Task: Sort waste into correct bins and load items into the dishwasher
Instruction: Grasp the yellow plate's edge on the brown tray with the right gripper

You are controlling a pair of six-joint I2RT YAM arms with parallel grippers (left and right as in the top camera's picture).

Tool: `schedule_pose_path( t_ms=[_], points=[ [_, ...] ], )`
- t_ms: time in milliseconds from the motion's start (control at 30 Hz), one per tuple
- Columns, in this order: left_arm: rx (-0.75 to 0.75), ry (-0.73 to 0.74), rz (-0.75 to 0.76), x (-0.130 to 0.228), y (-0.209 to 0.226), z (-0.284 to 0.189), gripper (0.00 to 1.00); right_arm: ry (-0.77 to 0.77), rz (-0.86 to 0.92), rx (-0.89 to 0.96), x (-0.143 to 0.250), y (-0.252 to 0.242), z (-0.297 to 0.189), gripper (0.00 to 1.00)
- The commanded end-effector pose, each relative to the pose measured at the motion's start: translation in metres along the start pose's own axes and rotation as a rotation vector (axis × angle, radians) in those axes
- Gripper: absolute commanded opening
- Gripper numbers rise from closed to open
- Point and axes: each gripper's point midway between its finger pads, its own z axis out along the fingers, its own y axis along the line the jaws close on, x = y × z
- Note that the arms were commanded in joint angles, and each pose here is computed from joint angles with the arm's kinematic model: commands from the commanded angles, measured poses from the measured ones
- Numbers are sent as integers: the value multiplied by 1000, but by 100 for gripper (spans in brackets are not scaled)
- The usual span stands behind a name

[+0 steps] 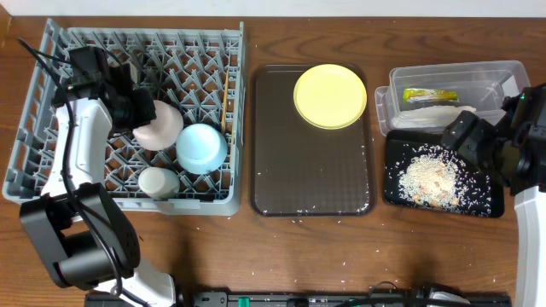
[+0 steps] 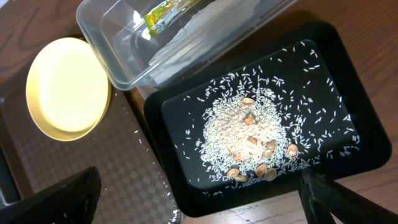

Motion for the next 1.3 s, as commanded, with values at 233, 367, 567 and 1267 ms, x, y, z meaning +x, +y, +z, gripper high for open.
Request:
schedule_pose_path(
  t_ms=[233,367,567,1267],
  points=[
    [63,16,66,14,-44,-29,8,-8,13,3,-2,-1,-2,99],
    [89,-105,152,13,-82,-82,17,-8,13,3,-2,-1,-2,99],
    [-27,-263,202,32,-94,-156,52,-8,14,3,-2,-1,-2,99],
    [217,-207,233,88,-129,-199,89,205,-68,-302,62,128,38,87]
  ],
)
